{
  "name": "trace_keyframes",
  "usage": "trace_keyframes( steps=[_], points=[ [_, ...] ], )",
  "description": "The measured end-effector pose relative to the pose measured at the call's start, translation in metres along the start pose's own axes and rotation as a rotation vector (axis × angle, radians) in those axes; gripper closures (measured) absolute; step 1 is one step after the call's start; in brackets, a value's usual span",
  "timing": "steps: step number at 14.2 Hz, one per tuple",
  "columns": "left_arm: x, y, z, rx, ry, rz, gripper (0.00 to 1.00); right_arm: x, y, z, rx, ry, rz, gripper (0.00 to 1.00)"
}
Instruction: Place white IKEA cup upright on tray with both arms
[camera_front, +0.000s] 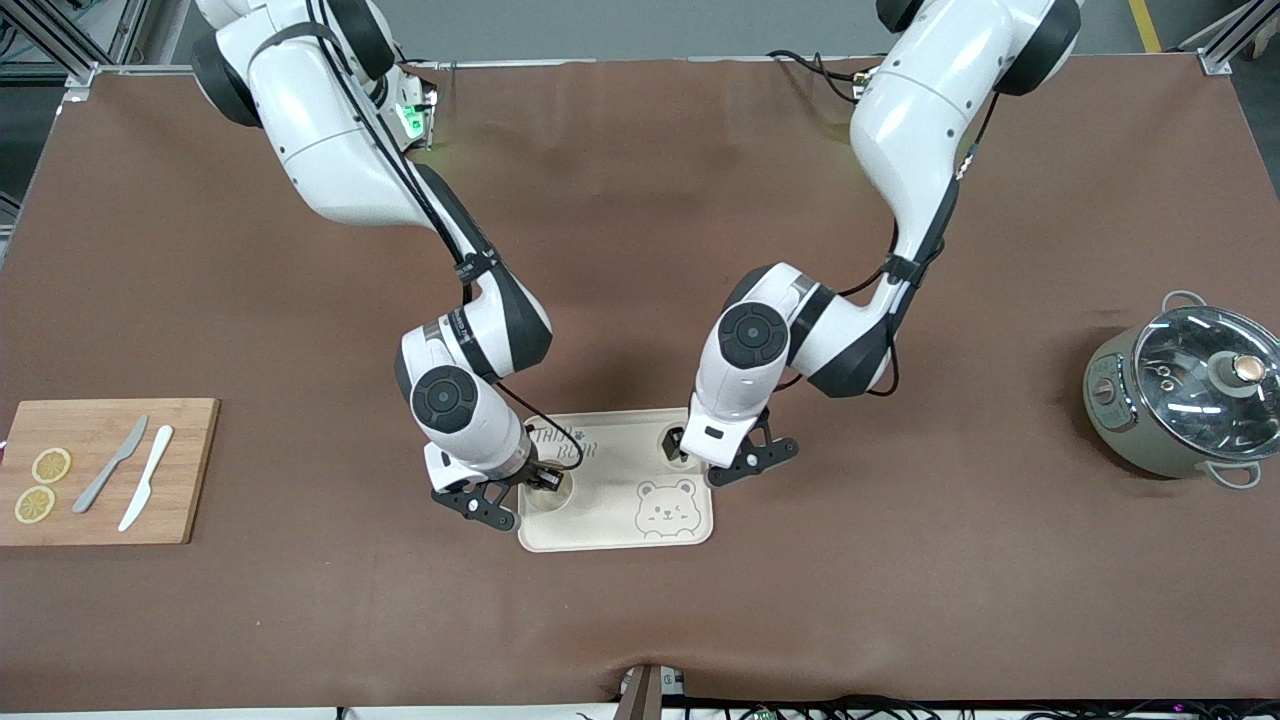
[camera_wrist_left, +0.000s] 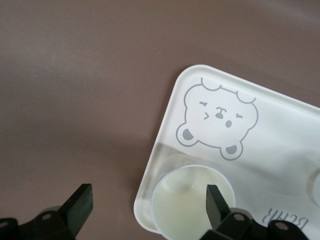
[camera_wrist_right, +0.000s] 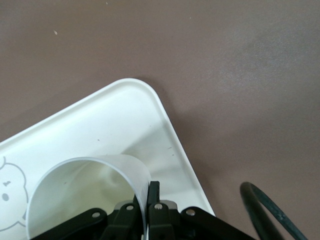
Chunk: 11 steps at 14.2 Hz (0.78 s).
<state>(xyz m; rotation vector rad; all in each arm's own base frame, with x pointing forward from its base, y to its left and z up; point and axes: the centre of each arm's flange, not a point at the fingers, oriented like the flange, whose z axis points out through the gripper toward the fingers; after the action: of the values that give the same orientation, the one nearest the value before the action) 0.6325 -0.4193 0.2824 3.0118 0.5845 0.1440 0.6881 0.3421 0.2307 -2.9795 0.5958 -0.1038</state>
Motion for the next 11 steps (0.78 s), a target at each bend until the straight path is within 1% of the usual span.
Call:
trace_keyframes(
  steps=[3,6,8,9,11],
  points=[
    [0.012,-0.01,-0.035,0.026,0.0,0.02,0.0,-0.002,-0.001,0.006,-0.002,0.0,-0.004,0.96],
    [0.046,-0.036,-0.073,0.03,0.016,0.05,0.0,-0.002,-0.001,0.01,0.01,0.01,-0.004,0.96],
    [0.069,-0.06,-0.094,0.048,0.014,0.068,0.0,-0.002,-0.002,0.011,0.011,0.011,-0.005,0.81],
    [0.077,-0.071,-0.102,0.061,0.007,0.082,0.0,-0.002,-0.002,0.011,0.011,0.012,-0.005,0.69],
    [0.092,-0.091,-0.116,0.081,-0.005,0.115,0.0,-0.001,-0.001,0.01,0.012,0.015,-0.004,0.5]
  ],
)
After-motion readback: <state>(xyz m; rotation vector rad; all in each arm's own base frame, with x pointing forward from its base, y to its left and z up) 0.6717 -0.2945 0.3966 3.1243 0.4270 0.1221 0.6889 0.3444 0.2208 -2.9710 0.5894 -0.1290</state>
